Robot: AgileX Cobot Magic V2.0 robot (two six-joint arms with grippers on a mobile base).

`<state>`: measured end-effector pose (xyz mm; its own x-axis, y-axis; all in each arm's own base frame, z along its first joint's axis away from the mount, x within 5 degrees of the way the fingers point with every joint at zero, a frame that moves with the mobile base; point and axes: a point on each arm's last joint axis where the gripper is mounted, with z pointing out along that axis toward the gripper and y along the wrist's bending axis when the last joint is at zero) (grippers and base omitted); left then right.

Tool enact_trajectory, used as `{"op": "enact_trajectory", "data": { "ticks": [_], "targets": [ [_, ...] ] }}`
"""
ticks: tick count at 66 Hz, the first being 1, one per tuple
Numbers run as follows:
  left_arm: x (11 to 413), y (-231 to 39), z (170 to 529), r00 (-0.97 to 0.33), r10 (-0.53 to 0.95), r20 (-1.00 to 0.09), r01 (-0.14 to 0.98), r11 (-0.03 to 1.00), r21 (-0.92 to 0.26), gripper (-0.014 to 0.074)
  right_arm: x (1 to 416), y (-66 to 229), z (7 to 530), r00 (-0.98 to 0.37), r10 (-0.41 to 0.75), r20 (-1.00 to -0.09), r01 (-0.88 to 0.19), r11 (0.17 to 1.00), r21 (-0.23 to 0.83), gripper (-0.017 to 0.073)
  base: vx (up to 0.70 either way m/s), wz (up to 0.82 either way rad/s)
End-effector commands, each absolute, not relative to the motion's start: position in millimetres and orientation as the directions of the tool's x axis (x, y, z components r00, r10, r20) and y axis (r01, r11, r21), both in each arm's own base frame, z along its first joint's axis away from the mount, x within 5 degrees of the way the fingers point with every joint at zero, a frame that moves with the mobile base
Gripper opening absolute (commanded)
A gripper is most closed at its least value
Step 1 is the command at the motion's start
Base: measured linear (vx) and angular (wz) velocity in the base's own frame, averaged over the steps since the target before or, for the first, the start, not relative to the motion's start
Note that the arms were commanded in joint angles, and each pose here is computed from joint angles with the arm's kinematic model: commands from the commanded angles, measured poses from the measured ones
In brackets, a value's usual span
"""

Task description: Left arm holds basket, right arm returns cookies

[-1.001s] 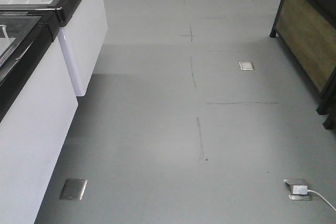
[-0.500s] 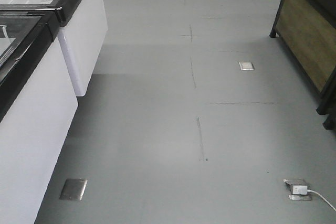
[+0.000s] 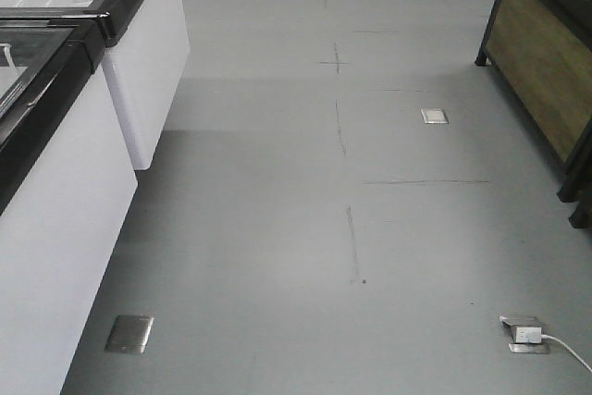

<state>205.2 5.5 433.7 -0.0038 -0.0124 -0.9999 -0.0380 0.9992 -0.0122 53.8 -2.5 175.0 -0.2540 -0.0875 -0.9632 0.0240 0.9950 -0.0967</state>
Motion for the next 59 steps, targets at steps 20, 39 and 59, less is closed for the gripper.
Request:
{"op": "enact_trajectory", "data": {
  "ticks": [20, 39, 59],
  "targets": [
    [200, 4, 455, 0.137, -0.025, -0.990, -0.019, 0.999, -0.028, 0.0566, 55, -3, 177, -0.191, -0.106, -0.976, 0.036, 0.993, -0.115, 0.0004, 0.00, 0.00],
    [199, 20, 455, 0.138, -0.031, -0.990, -0.095, 0.995, -0.044, 0.0533, 55, -3, 177, -0.191, -0.106, -0.976, 0.036, 0.993, -0.115, 0.0004, 0.00, 0.00],
    [188, 67, 456, 0.172, -0.076, -0.982, -0.320, 0.939, -0.129, 0.0523, 55, -3, 177, -0.189, -0.106, -0.976, 0.036, 0.993, -0.115, 0.0004, 0.00, 0.00]
  ]
}}
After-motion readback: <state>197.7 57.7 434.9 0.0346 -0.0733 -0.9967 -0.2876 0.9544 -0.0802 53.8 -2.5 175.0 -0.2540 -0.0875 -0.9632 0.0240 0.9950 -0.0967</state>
